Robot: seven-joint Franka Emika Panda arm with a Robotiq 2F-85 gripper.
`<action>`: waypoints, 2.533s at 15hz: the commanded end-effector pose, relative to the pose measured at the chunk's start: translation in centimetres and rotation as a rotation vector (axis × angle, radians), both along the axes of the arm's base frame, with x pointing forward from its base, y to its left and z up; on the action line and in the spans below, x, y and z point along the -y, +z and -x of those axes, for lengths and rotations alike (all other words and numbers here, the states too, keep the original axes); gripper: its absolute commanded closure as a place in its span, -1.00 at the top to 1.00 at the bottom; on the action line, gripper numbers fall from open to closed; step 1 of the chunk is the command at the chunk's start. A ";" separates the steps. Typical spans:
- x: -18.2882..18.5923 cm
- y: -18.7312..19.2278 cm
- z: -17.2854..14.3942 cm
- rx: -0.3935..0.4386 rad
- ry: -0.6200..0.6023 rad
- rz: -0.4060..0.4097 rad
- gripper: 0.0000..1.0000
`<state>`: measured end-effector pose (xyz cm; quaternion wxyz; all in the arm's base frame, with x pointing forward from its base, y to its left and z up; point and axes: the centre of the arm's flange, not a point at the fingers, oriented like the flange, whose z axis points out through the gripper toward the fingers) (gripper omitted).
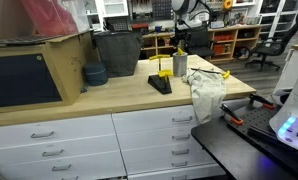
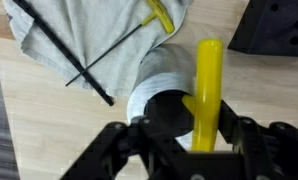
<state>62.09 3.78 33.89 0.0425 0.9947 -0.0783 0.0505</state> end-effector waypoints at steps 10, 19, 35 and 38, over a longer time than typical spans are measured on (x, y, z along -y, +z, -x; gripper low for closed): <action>-0.5 1.2 -0.4 0.025 -0.033 0.067 -0.03; -1.1 0.6 0.3 0.017 -0.051 0.059 1.00; -2.6 1.0 1.2 -0.018 0.288 0.046 1.00; -2.5 1.3 0.8 0.012 0.206 0.057 1.00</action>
